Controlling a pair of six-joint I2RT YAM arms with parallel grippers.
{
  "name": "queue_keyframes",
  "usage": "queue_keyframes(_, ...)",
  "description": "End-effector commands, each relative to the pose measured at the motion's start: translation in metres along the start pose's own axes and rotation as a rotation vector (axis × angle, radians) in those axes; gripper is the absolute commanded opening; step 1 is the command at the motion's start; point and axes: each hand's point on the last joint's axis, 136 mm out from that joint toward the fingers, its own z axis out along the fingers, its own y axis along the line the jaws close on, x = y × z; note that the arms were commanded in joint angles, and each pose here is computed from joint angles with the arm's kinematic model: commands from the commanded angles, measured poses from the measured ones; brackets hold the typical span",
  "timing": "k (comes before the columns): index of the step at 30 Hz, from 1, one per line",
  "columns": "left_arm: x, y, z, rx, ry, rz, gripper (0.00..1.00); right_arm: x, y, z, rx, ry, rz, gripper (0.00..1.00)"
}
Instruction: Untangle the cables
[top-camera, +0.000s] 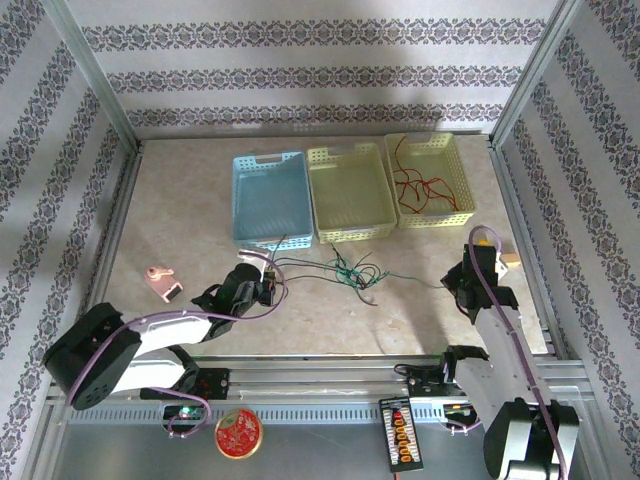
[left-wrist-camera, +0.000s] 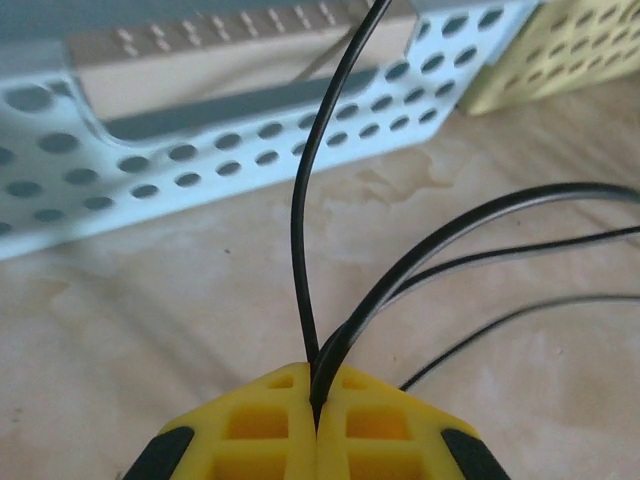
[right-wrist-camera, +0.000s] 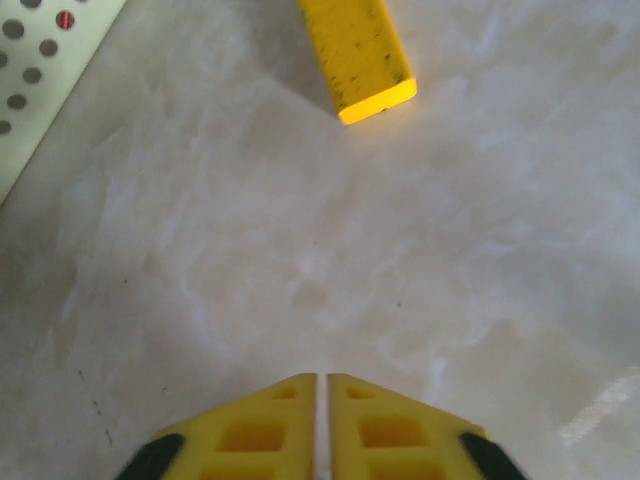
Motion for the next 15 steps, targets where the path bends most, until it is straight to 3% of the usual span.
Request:
queue_keyframes(1,-0.010,-0.022,0.008,0.079,0.007,0.050,0.00,0.001,0.024,-0.004,-0.112,-0.009,-0.078,0.39)
queue_keyframes(8,-0.006,-0.054,0.022,0.166,0.046,0.114,0.00,0.001,0.087,-0.048,-0.385,-0.120,-0.318,0.56)
queue_keyframes(15,-0.008,-0.062,0.028,0.184,0.051,0.117,0.00,0.055,0.133,-0.060,-0.525,-0.006,-0.615,0.62)
